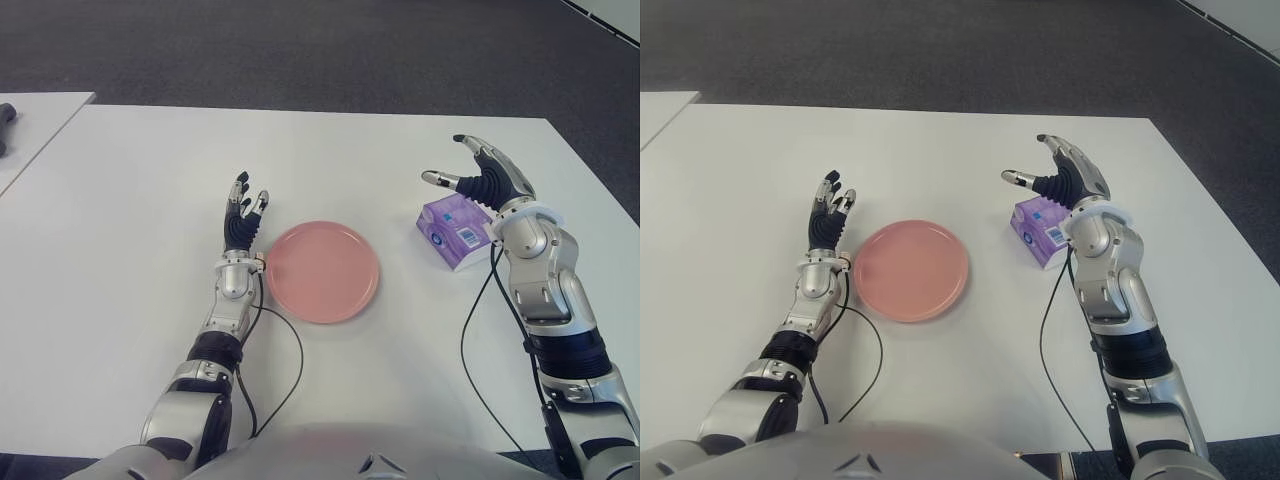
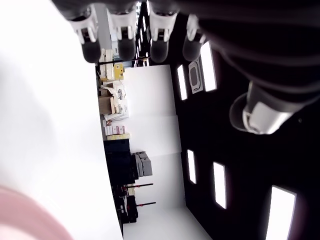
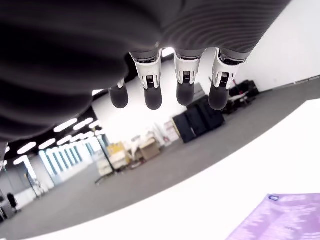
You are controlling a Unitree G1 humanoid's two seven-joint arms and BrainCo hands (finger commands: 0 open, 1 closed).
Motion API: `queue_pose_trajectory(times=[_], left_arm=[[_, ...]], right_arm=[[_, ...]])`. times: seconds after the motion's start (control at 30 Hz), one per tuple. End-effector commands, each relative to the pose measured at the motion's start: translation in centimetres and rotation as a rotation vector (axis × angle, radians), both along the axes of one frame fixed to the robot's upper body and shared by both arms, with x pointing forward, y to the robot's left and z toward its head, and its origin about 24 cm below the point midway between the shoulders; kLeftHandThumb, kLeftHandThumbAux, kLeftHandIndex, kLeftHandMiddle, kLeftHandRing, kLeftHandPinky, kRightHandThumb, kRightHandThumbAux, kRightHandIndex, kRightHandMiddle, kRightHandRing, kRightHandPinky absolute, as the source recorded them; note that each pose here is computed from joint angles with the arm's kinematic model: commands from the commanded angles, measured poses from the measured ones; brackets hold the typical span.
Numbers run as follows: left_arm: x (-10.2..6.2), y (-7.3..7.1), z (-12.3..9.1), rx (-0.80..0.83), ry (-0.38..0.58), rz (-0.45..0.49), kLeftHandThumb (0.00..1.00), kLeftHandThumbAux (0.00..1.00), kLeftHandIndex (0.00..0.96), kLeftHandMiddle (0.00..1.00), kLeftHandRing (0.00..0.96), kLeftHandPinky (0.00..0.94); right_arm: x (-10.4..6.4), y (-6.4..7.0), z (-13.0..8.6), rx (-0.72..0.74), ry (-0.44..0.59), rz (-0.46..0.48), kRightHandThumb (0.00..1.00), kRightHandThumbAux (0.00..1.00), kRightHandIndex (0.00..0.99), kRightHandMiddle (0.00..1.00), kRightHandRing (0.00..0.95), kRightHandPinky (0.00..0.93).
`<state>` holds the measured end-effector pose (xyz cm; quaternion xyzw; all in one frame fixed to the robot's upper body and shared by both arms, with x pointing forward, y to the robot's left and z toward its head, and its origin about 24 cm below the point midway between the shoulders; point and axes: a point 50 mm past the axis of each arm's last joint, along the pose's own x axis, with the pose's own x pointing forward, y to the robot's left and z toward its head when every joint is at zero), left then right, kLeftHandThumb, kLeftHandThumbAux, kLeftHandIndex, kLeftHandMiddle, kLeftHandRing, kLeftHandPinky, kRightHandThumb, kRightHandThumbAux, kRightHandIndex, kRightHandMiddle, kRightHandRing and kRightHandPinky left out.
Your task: Put the tissue paper into the plate.
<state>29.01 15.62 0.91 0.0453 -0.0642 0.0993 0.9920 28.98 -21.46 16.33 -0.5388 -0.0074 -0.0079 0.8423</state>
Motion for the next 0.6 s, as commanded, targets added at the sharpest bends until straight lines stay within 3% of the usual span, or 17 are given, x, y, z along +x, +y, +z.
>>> queue_pose_trajectory(times=[0.03, 0.6], left_arm=[[-0.3, 0.0, -0.5, -0.001, 0.019, 0.016, 0.010, 0.482, 0.000, 0.000, 0.000, 0.000], [-0.3, 0.2, -0.6, -0.001, 0.016, 0.018, 0.005, 0.469, 0.000, 0.000, 0.000, 0.000]], right_arm=[[-0.4, -0.8, -0.8, -0.049, 0.059, -0.025, 0.257, 0.335, 0.000, 0.000, 0.000, 0.053], [0.2, -1.6, -2.2, -0.095, 0.108, -0.060, 0.262, 0.331, 0.000, 0.000, 0.000, 0.010]])
